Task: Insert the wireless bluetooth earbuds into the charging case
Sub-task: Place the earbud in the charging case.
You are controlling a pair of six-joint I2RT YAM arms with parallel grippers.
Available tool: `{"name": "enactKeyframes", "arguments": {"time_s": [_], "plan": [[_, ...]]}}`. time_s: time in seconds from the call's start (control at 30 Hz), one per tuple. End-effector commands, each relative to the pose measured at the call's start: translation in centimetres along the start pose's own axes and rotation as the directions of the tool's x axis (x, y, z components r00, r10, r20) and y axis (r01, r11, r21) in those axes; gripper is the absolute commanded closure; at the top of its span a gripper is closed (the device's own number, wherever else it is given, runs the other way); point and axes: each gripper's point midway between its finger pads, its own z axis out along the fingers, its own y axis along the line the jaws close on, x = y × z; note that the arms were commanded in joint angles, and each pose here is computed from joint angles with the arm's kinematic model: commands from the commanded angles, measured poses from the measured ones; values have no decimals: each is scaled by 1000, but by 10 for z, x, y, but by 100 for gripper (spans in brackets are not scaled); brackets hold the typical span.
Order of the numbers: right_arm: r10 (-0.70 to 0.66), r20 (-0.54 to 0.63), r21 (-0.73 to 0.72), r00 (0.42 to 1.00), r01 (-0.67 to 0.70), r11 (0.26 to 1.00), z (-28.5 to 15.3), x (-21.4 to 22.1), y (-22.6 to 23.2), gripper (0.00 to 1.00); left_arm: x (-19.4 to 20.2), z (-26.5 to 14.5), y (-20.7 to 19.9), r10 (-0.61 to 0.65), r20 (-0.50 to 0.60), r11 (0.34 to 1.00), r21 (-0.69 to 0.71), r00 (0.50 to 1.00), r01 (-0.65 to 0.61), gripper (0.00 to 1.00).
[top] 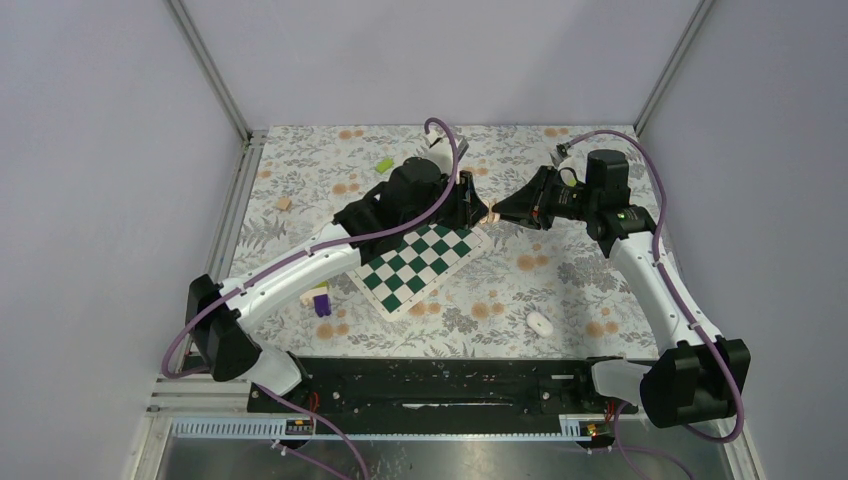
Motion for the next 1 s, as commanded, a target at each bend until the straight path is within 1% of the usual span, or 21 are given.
{"name": "enactKeyframes", "arguments": {"time_s": [0.0,0.17,0.3,0.5,0.8,0.97], "plan": [[-53,-7,-57,999,53,997,-7,4,22,100,-4,-1,-3,-8,20,1000,4,1000,7,67],[-53,-7,-56,999,52,997,-6,4,22,100,-8,-2,-5,0,32,1000,12,999,0,66],[-50,-8,-55,999,50,997,-6,4,21,100,0,-1,-12,-7,-5,998,57,1000,7,62],[-50,-8,-52,999,49,997,-5,4,19,100,5,-2,-11,-24,-18,998,54,1000,25,62],[-48,-8,-53,999,47,997,-6,5,19,100,-27,-21,-27,-23,74,995,96,997,15,60],[-49,-7,-53,999,49,997,-6,5,19,100,-36,-26,-25,-32,106,997,79,994,23,57]]}}
